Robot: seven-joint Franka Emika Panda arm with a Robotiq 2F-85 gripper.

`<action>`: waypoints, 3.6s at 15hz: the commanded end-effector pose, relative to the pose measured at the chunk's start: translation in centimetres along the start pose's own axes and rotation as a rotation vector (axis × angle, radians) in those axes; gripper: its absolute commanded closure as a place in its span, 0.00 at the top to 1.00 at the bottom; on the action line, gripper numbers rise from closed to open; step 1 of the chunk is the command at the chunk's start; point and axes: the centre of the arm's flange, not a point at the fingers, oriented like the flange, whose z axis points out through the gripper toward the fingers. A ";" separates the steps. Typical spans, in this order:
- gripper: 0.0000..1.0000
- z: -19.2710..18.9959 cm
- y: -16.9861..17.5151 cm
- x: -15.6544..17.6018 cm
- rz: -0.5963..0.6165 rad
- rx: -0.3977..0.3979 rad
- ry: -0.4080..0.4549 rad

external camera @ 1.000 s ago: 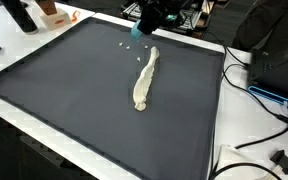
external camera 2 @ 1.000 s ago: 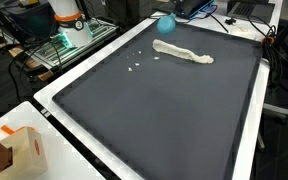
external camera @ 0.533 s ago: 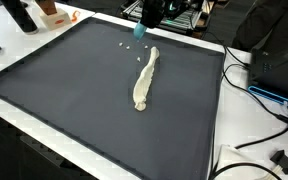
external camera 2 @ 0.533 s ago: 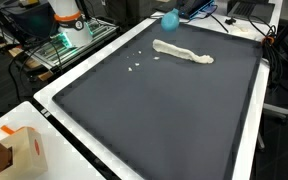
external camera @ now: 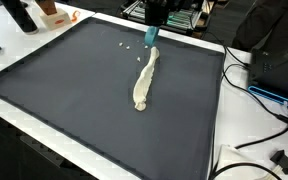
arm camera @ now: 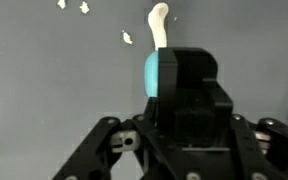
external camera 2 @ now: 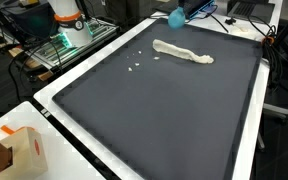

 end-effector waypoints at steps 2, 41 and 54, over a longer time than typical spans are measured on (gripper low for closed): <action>0.25 0.9 2.7 -2.1 0.103 0.189 0.053; 0.25 10.6 11.7 -0.2 0.498 0.872 0.255; 0.25 9.9 12.3 2.7 0.508 0.876 0.257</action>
